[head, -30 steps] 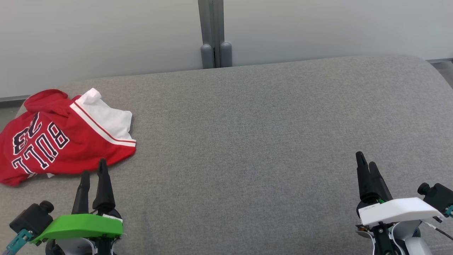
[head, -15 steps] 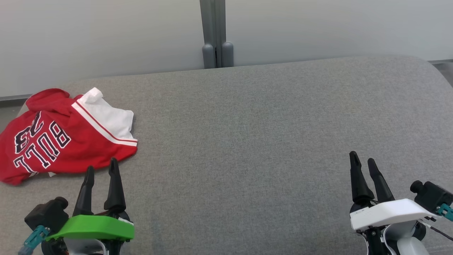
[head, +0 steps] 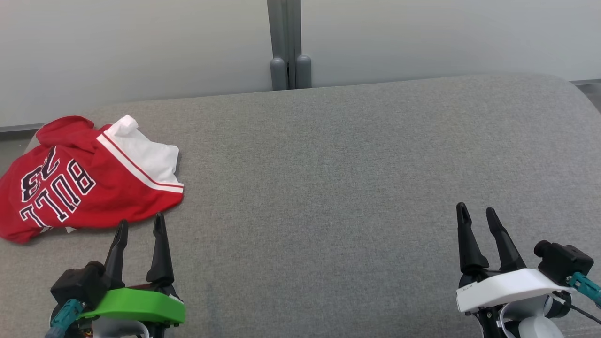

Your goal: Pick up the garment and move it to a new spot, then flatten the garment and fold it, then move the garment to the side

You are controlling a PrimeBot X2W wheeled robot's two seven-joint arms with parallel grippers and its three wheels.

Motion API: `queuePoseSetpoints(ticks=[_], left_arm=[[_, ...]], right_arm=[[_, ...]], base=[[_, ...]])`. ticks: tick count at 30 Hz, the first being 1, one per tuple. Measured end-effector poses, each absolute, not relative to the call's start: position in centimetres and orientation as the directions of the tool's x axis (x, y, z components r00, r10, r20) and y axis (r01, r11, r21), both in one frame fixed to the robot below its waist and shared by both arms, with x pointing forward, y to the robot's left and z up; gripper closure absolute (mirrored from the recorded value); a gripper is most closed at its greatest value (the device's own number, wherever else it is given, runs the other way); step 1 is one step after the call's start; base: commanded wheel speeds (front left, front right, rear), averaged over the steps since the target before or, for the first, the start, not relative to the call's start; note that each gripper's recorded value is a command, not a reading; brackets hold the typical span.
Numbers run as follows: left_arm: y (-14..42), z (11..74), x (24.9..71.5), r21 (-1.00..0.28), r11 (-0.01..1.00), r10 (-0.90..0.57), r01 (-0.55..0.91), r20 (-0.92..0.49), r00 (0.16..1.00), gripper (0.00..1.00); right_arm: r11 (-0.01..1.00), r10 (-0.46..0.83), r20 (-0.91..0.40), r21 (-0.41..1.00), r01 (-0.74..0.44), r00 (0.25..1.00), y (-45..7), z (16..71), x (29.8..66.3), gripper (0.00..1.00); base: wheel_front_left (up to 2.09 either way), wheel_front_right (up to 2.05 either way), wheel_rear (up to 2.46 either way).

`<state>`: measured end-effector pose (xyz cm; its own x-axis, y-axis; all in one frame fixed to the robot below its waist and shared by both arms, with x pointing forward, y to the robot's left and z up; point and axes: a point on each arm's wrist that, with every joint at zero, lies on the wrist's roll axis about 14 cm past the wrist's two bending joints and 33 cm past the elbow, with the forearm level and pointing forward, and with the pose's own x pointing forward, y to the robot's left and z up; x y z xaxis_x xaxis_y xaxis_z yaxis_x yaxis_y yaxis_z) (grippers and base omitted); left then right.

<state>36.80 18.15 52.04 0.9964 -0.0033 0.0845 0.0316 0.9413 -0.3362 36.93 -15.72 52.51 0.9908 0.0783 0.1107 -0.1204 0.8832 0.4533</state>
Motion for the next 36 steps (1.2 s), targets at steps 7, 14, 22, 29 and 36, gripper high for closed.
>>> queuePoseSetpoints(ticks=[7, 14, 22, 29, 36], left_arm=[[18.3, 52.3, 36.7, -0.274, 0.961, -0.005, 0.032, 0.097, 0.995, 0.00], [18.5, 52.6, 36.6, -0.224, 0.974, -0.003, 0.029, 0.115, 0.993, 0.00], [18.5, 52.5, 36.3, -0.163, 0.986, -0.010, 0.029, 0.122, 0.993, 0.00], [18.4, 52.4, 36.2, -0.116, 0.993, -0.020, 0.035, 0.125, 0.992, 0.00], [18.2, 52.3, 36.0, -0.072, 0.996, -0.034, 0.043, 0.127, 0.991, 0.00]], right_arm=[[0.911, 0.097, 0.131, 0.388, -0.141, 0.987, -15.3, 52.9, 36.9, 0.00], [0.932, 0.112, 0.147, 0.328, -0.155, 0.983, -14.9, 53.2, 36.8, 0.00], [0.951, 0.126, 0.159, 0.262, -0.165, 0.979, -14.7, 53.4, 36.6, 0.00], [0.962, 0.138, 0.168, 0.213, -0.172, 0.976, -14.5, 53.5, 36.5, 0.00], [0.968, 0.152, 0.179, 0.171, -0.183, 0.972, -14.2, 53.7, 36.4, 0.00]], base=[[0.00, 0.00, 0.00], [0.00, 0.00, 0.00], [0.00, 0.00, 0.00], [0.00, 0.00, 0.00], [0.00, 0.00, 0.00]])
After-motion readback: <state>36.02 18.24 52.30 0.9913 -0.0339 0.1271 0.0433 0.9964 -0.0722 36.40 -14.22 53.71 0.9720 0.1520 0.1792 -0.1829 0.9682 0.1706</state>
